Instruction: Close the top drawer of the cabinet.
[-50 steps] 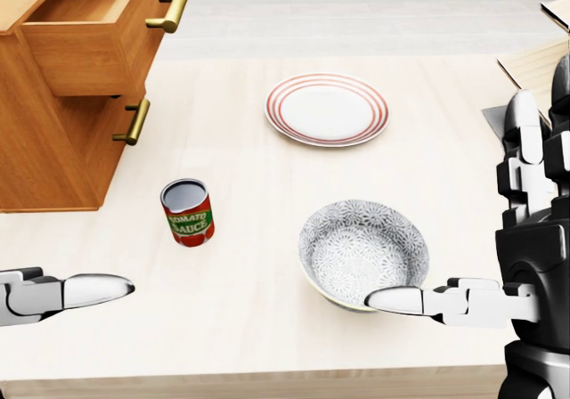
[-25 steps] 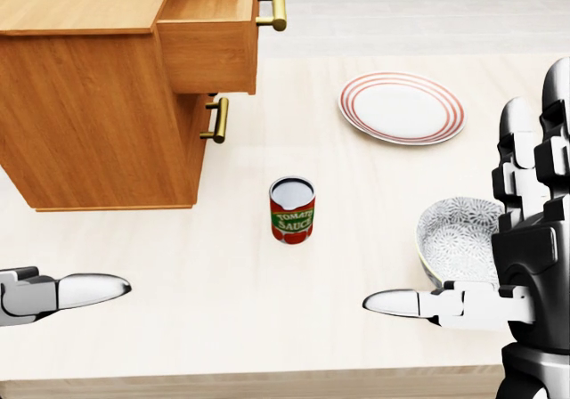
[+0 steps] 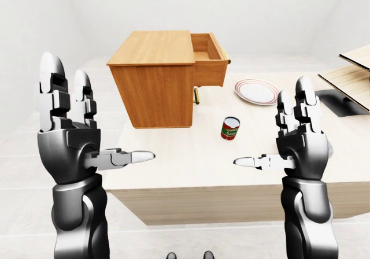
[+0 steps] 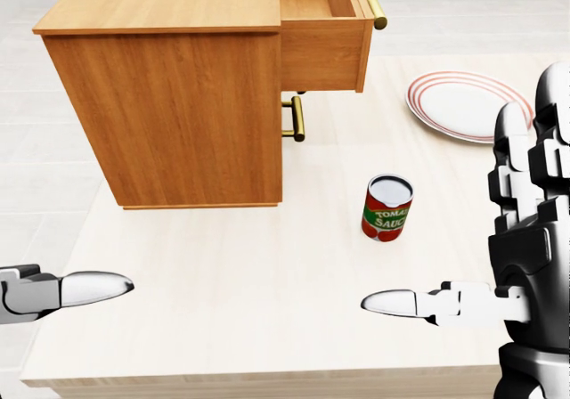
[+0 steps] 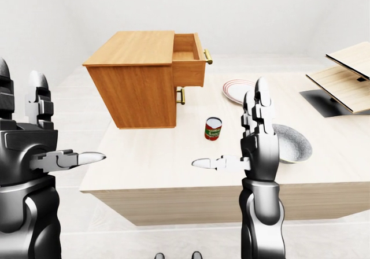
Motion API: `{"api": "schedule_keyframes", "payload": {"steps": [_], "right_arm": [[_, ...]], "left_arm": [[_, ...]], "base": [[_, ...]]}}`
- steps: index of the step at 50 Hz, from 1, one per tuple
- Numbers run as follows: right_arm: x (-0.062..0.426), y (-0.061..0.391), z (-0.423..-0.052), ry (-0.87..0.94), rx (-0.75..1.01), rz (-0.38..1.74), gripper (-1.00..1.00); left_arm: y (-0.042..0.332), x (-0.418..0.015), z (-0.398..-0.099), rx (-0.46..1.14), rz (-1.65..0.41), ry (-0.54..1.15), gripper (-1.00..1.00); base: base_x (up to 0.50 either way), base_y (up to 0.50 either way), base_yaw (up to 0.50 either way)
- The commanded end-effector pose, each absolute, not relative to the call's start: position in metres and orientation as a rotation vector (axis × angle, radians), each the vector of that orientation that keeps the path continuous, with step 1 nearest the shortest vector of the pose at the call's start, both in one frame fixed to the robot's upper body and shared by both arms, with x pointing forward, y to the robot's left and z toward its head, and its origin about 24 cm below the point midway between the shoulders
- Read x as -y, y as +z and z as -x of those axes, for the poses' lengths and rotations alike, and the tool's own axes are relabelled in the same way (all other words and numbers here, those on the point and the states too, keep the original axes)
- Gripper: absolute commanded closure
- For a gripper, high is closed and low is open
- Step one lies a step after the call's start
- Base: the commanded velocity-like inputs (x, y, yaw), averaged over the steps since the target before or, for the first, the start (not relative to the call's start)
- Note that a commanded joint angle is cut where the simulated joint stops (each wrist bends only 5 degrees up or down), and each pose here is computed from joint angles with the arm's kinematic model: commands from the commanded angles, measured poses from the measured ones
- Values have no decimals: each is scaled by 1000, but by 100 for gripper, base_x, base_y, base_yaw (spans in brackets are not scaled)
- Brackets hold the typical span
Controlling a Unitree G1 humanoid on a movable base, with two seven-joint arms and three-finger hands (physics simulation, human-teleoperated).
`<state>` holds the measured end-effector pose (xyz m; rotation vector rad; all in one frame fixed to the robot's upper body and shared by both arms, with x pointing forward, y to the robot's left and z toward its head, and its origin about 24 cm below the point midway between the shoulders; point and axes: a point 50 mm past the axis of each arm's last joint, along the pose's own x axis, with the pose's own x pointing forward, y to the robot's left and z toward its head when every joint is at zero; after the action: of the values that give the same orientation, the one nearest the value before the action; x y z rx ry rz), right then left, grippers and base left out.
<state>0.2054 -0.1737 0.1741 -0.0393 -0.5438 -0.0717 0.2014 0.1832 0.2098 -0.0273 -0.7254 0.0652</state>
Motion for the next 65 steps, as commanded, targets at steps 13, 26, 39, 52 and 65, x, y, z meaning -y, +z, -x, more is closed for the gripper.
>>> {"api": "schedule_keyframes", "payload": {"steps": [13,26,39,52,65], "right_arm": [[172,173,-205,-56,540,30,-100],[171,171,-206,-52,528,46,-100],[173,167,-209,-63,507,44,-100],[173,165,-211,-76,499,47,-100],[171,171,-229,-74,517,60,-100]], "left_arm": [[208,-181,-201,715,21,57,-100],[204,-181,-203,696,22,53,-100],[210,-181,-202,724,27,53,-100],[204,-181,-202,695,24,51,-100],[194,-179,-204,648,18,43,-100]], "base": [[14,0,0],[50,0,0],[45,0,0],[1,0,0],[0,0,0]]}}
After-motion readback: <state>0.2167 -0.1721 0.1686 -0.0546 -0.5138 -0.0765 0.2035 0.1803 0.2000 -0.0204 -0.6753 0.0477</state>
